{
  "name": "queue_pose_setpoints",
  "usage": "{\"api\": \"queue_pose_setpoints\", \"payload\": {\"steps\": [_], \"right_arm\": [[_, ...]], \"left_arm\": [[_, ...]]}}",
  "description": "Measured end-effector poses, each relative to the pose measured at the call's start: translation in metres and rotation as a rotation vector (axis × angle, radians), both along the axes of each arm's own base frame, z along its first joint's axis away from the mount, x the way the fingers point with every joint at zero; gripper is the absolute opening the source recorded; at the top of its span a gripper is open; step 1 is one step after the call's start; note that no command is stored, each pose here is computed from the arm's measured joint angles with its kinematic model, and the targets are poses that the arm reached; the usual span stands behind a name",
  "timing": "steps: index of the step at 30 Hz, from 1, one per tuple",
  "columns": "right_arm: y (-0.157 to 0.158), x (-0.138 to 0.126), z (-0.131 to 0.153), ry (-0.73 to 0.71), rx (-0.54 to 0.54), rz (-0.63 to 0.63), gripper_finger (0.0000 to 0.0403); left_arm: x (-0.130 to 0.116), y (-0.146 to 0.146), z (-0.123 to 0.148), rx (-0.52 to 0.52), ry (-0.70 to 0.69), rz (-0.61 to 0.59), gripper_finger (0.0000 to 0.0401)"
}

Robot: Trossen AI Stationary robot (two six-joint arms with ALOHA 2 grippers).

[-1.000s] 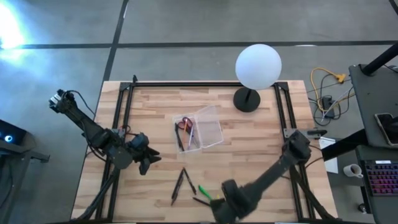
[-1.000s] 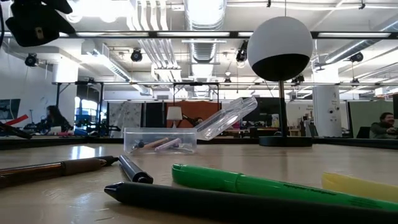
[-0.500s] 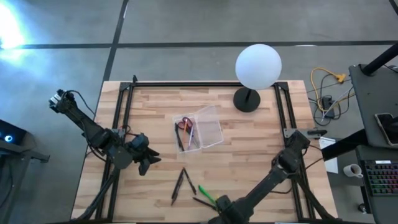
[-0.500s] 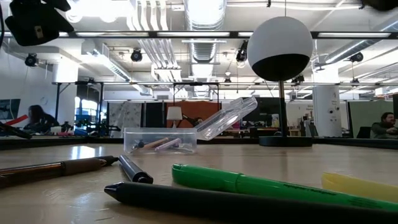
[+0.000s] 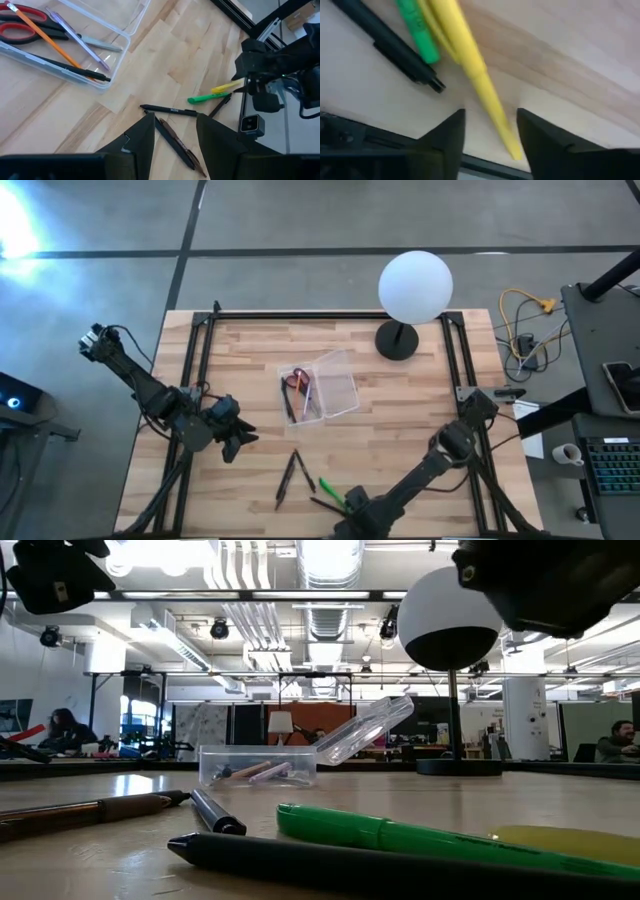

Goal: Pick & place school supplies into a supply box
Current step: Put the yellow pen into the transparent supply box

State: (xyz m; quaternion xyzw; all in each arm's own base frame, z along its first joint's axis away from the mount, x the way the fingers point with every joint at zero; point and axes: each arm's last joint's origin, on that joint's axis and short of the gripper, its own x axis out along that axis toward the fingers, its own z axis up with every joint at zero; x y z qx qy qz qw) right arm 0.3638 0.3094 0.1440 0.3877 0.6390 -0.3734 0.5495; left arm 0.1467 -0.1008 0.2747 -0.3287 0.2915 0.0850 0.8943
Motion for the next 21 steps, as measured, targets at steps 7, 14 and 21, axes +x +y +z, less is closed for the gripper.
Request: {"api": "queue_pose_setpoints", "payload": {"steps": [7, 14, 21], "right_arm": [[-0.019, 0.010, -0.010, 0.015, 0.019, 0.104, 0.0067], [-0.040, 0.018, -0.014, 0.038, -0.003, 0.168, 0.0018], [-0.060, 0.019, 0.019, -0.087, -0.201, 0.080, 0.0015]], "left_arm": [[0.000, 0.000, -0.002, 0.003, 0.004, 0.000, 0.0130], [0.000, 0.000, -0.003, 0.005, 0.007, 0.000, 0.0130], [0.000, 0.000, -0.004, 0.006, 0.010, 0.001, 0.0130]]}}
